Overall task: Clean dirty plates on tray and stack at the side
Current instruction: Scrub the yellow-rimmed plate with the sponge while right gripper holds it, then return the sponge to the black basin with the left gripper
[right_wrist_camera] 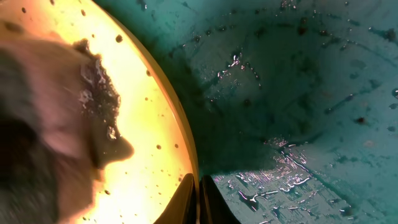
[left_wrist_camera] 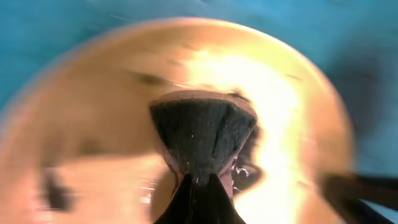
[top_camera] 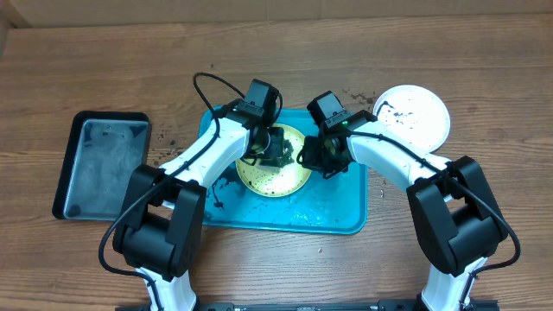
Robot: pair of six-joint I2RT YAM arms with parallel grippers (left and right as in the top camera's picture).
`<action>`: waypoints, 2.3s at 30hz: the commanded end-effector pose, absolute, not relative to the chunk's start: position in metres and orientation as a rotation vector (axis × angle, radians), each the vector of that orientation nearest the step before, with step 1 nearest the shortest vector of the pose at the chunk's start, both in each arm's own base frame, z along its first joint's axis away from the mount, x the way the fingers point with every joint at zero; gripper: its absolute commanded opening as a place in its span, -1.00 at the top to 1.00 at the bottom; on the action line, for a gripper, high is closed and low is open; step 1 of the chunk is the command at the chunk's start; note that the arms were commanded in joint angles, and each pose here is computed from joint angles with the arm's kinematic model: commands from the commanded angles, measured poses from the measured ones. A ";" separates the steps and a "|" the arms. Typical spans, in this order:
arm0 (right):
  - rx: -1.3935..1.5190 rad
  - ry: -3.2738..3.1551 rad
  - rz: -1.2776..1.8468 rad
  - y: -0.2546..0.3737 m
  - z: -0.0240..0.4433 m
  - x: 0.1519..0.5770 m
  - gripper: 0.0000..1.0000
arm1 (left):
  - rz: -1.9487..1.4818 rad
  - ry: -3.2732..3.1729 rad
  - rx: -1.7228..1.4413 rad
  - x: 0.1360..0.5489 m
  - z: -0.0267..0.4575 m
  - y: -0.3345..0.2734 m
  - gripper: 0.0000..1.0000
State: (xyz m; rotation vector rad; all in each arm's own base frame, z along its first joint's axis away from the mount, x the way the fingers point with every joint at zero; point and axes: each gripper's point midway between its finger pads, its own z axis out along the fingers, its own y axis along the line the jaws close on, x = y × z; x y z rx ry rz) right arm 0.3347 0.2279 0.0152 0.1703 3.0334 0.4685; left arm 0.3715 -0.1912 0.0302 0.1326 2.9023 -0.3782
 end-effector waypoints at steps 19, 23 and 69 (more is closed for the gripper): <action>0.170 3.026 0.465 0.227 0.017 0.337 0.93 | 0.492 2.749 -0.123 0.380 0.018 -0.087 0.92; 0.170 3.031 0.468 0.227 0.017 0.335 0.93 | 0.426 2.762 -0.125 0.391 0.039 -0.099 0.92; 0.114 3.004 0.525 0.235 0.020 0.340 0.93 | 0.143 2.459 -1.289 0.366 0.065 0.206 0.31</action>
